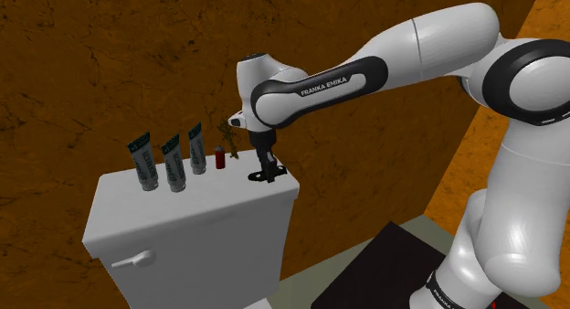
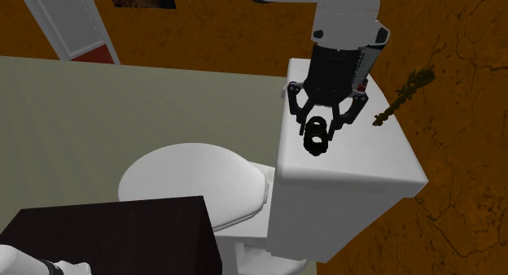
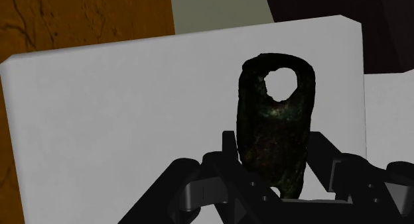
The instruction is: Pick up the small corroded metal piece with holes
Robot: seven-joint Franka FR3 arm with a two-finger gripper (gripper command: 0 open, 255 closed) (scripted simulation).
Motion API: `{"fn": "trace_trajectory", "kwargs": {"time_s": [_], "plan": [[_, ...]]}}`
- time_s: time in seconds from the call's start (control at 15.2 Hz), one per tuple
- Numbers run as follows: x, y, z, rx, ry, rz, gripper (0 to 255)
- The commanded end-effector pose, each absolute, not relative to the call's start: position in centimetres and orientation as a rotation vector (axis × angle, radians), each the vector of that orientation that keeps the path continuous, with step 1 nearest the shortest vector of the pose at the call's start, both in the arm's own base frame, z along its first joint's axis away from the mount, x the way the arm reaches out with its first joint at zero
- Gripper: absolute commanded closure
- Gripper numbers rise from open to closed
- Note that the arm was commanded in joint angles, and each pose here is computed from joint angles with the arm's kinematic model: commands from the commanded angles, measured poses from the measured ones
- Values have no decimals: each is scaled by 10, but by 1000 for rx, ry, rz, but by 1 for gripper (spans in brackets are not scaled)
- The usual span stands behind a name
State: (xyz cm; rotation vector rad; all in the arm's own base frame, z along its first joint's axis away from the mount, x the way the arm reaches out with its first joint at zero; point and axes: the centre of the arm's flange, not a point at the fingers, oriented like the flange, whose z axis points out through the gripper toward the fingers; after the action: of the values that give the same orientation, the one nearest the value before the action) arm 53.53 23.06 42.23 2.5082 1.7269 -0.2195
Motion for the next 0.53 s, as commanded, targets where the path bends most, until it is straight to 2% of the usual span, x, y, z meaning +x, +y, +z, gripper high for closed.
{"fn": "trace_trajectory", "kwargs": {"time_s": [0.0, 0.46], "plan": [[535, 231, 419, 2509, 1729, -231, 255], [533, 231, 429, 2509, 1729, -231, 255]]}}
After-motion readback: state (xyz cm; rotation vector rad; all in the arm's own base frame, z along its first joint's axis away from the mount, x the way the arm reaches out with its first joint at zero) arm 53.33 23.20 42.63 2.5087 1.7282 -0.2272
